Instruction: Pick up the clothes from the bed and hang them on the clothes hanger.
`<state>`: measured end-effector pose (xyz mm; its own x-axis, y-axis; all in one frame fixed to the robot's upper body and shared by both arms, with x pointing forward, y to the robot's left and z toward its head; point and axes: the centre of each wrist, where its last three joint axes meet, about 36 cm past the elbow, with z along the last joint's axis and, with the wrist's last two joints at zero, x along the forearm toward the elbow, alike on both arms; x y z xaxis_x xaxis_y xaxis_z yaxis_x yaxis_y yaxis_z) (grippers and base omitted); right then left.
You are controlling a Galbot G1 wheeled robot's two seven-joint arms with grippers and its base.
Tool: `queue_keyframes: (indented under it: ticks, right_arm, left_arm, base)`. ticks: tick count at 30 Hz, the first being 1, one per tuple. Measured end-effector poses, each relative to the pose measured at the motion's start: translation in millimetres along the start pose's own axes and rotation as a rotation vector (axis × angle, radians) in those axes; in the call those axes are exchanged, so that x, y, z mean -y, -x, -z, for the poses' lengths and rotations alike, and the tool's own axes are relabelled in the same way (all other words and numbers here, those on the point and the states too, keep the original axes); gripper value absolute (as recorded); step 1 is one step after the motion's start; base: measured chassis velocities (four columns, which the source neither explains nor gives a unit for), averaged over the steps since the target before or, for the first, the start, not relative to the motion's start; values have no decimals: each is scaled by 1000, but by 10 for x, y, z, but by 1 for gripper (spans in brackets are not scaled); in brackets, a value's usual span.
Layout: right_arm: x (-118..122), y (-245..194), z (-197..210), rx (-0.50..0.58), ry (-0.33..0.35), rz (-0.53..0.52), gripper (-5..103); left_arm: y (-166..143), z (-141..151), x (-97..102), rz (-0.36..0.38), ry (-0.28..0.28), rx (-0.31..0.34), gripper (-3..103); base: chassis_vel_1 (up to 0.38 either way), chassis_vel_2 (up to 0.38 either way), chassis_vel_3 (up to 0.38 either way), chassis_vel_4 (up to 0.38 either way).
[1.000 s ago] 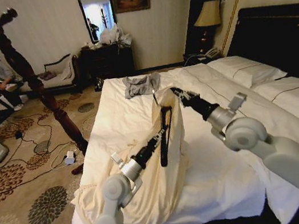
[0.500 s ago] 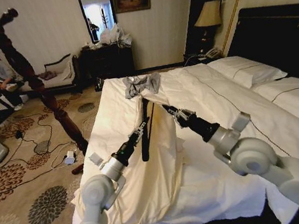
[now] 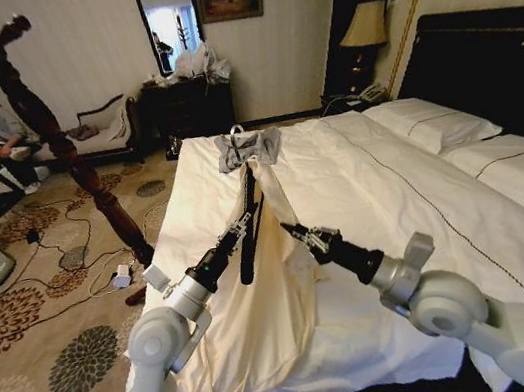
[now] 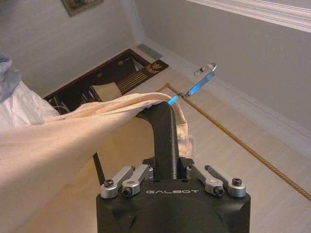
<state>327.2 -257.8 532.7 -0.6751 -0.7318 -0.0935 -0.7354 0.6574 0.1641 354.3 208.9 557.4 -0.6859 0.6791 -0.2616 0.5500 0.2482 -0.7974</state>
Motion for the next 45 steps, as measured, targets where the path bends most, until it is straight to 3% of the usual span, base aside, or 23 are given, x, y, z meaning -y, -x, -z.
queue_keyframes:
  ticks: [1, 4, 9, 10, 13, 14, 16, 19, 20, 22, 23, 26, 27, 29, 32, 34, 45]
  right_arm:
    - [5, -14, -38, 3, -20, 15, 12]
    - [31, -40, -74, 29, -38, 68, 16]
    - [272, -107, 45, 95, -130, 177, 38]
    - [272, -107, 45, 95, -130, 177, 38]
    - [622, -117, 358, 155, -167, 54, 55]
    - [622, -117, 358, 155, -167, 54, 55]
    - [951, -134, 577, 185, -167, -43, 60]
    - [1559, -258, 812, 199, -165, -135, 77]
    - [1559, -258, 812, 199, -165, -135, 77]
    - [1978, -428, 994, 161, -209, -74, 87]
    - [1978, -428, 994, 161, -209, -74, 87]
    - [2430, -708, 1178, 28, -252, 97, 96]
    - [2430, -708, 1178, 28, -252, 97, 96]
    - [2696, -927, 1270, -72, -259, 211, 99]
    - [2901, -1115, 1338, -138, -269, 288, 100]
    - [3046, -1263, 1392, -194, -319, 323, 100]
    - [3194, -1442, 1483, -371, -471, 399, 100]
  left_arm:
    - [-17, 17, 22, -1, 11, -3, 23]
    - [-34, 35, 40, 0, 23, -11, 23]
    - [-59, 124, 89, -7, 60, -35, 23]
    - [-59, 124, 89, -7, 60, -35, 23]
    - [-78, 183, 119, -6, 93, -82, 23]
    - [-78, 183, 119, -6, 93, -82, 23]
    - [-73, 208, 130, -9, 115, -126, 23]
    - [-26, 245, 167, -29, 147, -208, 23]
    - [-26, 245, 167, -29, 147, -208, 23]
    - [16, 288, 216, -51, 169, -274, 23]
    - [16, 288, 216, -51, 169, -274, 23]
    - [65, 297, 276, -79, 183, -354, 23]
    - [65, 297, 276, -79, 183, -354, 23]
    - [94, 244, 306, -98, 182, -414, 23]
    - [117, 165, 328, -115, 176, -479, 23]
    - [149, 64, 376, -139, 173, -543, 23]
    - [181, -171, 596, -236, 155, -641, 23]
  base:
    - [0, 0, 0, 0]
    - [0, 0, 0, 0]
    - [0, 0, 0, 0]
    - [0, 0, 0, 0]
    - [0, 0, 0, 0]
    - [0, 0, 0, 0]
    - [0, 0, 0, 0]
    - [0, 0, 0, 0]
    - [0, 0, 0, 0]
    - [0, 0, 0, 0]
    - [0, 0, 0, 0]
    - [0, 0, 0, 0]
    - [0, 0, 0, 0]
    - [0, 0, 0, 0]
    - [0, 0, 0, 0]
    - [0, 0, 0, 0]
    - [0, 0, 0, 0]
